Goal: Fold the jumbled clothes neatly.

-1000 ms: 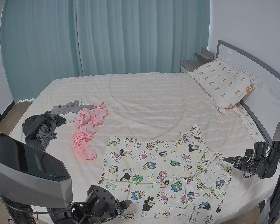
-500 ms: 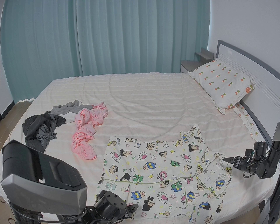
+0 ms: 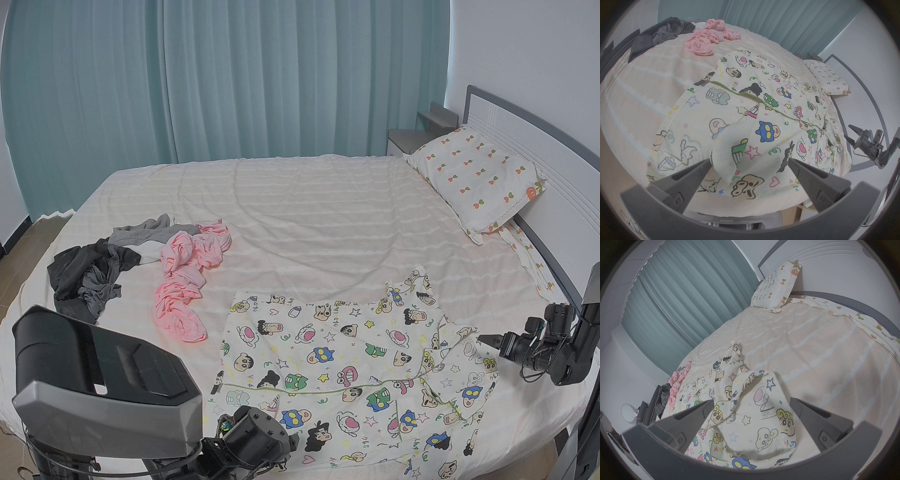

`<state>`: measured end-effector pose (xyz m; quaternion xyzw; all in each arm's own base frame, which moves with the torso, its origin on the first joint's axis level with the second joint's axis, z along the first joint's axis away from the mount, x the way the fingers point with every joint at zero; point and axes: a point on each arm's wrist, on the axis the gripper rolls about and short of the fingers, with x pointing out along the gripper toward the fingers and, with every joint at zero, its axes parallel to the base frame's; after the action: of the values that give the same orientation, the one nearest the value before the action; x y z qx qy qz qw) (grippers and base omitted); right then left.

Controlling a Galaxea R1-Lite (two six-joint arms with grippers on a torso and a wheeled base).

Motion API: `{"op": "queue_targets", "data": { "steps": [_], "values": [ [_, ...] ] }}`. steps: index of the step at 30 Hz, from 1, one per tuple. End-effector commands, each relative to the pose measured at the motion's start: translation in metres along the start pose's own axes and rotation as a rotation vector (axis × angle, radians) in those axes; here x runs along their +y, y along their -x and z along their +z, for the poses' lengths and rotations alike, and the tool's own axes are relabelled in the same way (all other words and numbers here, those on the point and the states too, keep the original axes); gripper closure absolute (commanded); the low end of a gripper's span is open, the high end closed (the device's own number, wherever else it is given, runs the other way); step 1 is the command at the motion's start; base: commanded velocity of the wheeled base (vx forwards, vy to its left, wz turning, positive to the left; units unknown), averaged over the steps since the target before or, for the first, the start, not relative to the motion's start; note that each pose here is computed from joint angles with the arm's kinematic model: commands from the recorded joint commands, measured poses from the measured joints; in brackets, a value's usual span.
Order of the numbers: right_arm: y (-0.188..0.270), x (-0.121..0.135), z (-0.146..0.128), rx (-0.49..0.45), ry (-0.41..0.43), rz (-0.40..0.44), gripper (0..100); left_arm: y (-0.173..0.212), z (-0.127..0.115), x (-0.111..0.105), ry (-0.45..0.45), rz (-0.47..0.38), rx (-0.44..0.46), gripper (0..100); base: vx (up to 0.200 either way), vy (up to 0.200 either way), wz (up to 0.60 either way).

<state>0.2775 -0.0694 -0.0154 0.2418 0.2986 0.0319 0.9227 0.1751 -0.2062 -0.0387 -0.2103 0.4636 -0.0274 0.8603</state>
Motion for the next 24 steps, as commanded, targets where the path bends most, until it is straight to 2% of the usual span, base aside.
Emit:
{"op": "queue_targets", "data": {
  "steps": [1, 4, 12, 16, 19, 24],
  "values": [
    [-0.002, -0.004, -0.01, 0.017, -0.011, -0.006, 0, -0.004, 0.001, -0.004, 0.018, -0.002, -0.019, 100, 0.0, 0.0, 0.0],
    [-0.002, -0.005, -0.013, 0.011, -0.01, -0.003, 0, -0.005, 0.001, -0.005, 0.041, 0.006, -0.041, 100, 0.0, 0.0, 0.0],
    [-0.002, -0.004, -0.015, 0.003, -0.004, 0.002, 0, -0.008, 0.001, 0.001, 0.032, 0.063, -0.094, 100, 0.0, 0.0, 0.0],
    [-0.002, -0.004, -0.017, 0.011, -0.006, 0.0, 0, -0.01, 0.012, 0.009, 0.033, 0.113, -0.149, 100, 0.0, 0.0, 0.0],
    [-0.001, -0.004, -0.017, 0.014, -0.007, -0.002, 0, -0.01, 0.02, 0.019, 0.002, 0.167, -0.189, 100, 0.0, 0.0, 0.0],
    [0.0, -0.004, -0.018, 0.015, -0.007, -0.003, 0, -0.01, 0.032, 0.023, -0.007, 0.155, -0.245, 100, 0.0, 0.0, 0.0]
  ]
}}
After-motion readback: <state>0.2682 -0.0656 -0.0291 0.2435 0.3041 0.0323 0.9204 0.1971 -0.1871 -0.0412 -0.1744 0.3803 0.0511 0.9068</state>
